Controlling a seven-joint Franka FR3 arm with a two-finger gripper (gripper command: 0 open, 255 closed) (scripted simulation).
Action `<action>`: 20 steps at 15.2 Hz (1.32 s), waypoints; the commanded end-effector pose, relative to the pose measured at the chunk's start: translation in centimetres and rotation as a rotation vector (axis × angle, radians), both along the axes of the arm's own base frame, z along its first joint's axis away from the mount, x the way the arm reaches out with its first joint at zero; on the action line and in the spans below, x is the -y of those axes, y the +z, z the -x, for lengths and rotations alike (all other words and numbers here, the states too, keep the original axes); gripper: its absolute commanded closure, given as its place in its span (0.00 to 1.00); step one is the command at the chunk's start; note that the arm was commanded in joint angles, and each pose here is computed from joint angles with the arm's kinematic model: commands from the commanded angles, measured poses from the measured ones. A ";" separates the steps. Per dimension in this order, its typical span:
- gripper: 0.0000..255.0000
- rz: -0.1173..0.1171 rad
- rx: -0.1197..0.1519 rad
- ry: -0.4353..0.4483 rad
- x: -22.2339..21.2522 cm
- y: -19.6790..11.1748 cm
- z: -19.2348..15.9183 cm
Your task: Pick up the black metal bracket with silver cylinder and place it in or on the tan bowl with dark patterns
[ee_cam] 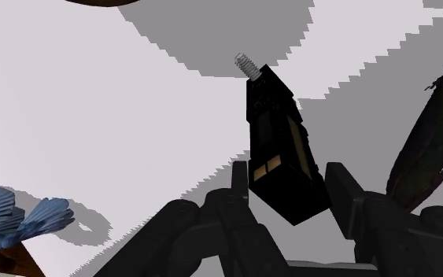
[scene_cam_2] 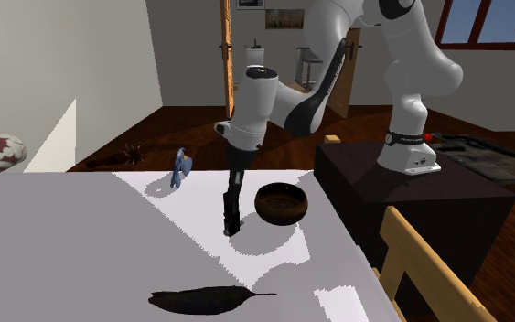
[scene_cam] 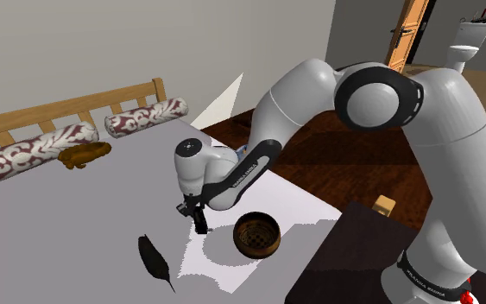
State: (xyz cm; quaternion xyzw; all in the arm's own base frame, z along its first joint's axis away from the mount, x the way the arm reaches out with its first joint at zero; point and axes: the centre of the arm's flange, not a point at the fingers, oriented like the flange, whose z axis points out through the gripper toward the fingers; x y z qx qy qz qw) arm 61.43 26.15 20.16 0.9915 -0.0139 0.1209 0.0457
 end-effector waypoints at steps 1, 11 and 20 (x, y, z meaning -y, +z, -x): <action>1.00 0.000 0.000 0.000 0.0 1.1 0.0; 1.00 0.000 0.000 0.000 0.0 6.4 0.0; 1.00 0.000 0.000 0.000 0.0 10.7 0.0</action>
